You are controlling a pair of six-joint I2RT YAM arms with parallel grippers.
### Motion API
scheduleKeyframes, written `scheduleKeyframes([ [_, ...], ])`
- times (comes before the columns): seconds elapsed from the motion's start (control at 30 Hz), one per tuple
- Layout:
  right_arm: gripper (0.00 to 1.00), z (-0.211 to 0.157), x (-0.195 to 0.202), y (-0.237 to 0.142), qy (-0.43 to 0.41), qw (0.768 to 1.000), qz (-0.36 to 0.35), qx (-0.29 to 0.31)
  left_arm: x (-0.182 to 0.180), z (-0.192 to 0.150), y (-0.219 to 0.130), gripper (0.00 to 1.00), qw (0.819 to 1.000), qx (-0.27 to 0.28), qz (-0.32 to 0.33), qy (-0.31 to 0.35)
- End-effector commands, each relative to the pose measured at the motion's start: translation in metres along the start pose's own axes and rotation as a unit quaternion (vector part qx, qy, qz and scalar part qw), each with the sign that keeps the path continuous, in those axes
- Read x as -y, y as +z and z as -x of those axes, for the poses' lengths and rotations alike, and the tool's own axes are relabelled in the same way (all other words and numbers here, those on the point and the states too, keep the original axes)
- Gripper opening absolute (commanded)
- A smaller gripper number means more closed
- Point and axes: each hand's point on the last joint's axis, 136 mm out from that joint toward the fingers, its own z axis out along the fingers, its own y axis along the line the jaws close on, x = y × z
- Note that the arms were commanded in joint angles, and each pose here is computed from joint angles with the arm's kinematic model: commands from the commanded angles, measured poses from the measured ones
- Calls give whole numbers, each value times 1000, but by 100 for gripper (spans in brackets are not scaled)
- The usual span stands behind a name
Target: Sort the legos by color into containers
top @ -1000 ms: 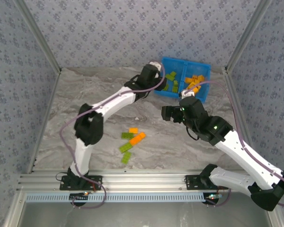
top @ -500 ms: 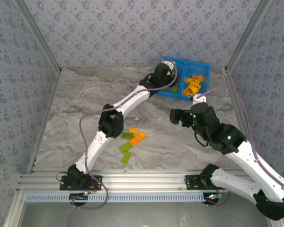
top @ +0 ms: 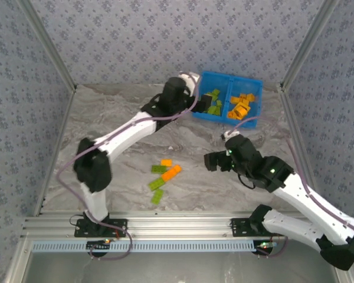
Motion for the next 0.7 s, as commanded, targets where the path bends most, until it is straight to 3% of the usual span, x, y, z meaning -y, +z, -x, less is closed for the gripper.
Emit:
scheduleKeyframes([
  [0.0,100,-22,-39,24,-53,995,66,-57,-12,-2,-46,96,999,5,31,43],
  [0.13,100,-44,-76,60,-102,986,71,-107,-39,-48,-96,96,994,-39,84,60],
  [0.3,94,-67,-111,109,-129,975,84,-161,-72,-100,-149,97,985,-76,154,30],
  [0.4,93,-67,-104,132,-155,974,36,-163,-85,-128,-170,97,979,-94,178,11],
  [0.5,85,-67,-92,150,-200,966,5,-165,-94,-151,-184,98,975,-109,194,1],
  [0.57,80,-71,-91,159,-222,959,10,-176,-98,-160,-190,98,973,-115,200,-2],
  [0.67,82,-82,-104,168,-245,947,44,-205,-102,-167,-195,98,971,-116,207,-4],
])
